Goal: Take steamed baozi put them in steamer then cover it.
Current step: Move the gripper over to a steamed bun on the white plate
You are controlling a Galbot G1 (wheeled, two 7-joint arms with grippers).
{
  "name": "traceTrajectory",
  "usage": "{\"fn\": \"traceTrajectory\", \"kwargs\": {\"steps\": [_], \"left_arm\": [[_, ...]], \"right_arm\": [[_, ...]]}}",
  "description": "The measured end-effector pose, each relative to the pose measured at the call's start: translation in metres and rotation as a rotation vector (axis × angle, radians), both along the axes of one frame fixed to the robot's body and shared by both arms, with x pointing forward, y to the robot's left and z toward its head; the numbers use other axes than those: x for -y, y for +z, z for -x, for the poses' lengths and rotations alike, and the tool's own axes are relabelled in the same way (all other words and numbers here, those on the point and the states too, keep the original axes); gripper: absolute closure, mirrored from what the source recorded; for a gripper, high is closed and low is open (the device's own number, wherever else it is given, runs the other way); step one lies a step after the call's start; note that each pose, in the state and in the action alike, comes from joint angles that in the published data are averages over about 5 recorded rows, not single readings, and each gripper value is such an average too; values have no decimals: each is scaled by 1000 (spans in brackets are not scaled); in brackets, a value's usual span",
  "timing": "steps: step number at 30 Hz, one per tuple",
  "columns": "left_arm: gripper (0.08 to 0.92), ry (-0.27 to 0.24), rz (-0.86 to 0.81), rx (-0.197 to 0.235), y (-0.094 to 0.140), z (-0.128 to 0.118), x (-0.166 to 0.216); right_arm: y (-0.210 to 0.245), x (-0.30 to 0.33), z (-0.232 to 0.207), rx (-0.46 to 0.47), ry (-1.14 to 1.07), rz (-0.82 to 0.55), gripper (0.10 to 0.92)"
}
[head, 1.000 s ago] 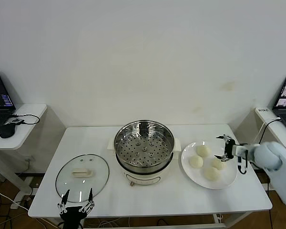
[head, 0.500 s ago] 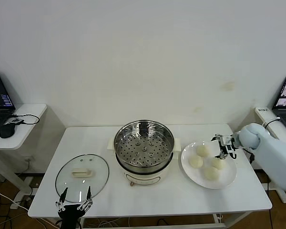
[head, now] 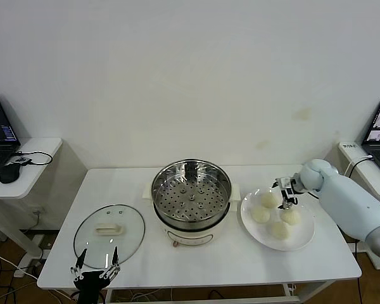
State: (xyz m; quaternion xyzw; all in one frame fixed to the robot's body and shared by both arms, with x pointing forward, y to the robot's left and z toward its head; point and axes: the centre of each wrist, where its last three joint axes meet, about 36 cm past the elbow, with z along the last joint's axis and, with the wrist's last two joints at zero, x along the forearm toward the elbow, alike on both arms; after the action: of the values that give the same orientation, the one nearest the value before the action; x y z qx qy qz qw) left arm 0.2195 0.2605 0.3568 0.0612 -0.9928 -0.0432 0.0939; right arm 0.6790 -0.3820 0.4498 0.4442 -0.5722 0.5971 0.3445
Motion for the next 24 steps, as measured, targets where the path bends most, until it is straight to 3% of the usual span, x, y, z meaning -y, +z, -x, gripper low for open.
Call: {"fn": "traceTrajectory", "kwargs": {"steps": [13, 24], "left_arm": [[177, 1, -2, 2, -1, -1, 0], [177, 3, 0, 4, 2, 2, 1]], "right_arm": [[-6, -10, -7, -14, -6, 17, 369], [3, -9, -9, -29, -4, 22, 410]]}}
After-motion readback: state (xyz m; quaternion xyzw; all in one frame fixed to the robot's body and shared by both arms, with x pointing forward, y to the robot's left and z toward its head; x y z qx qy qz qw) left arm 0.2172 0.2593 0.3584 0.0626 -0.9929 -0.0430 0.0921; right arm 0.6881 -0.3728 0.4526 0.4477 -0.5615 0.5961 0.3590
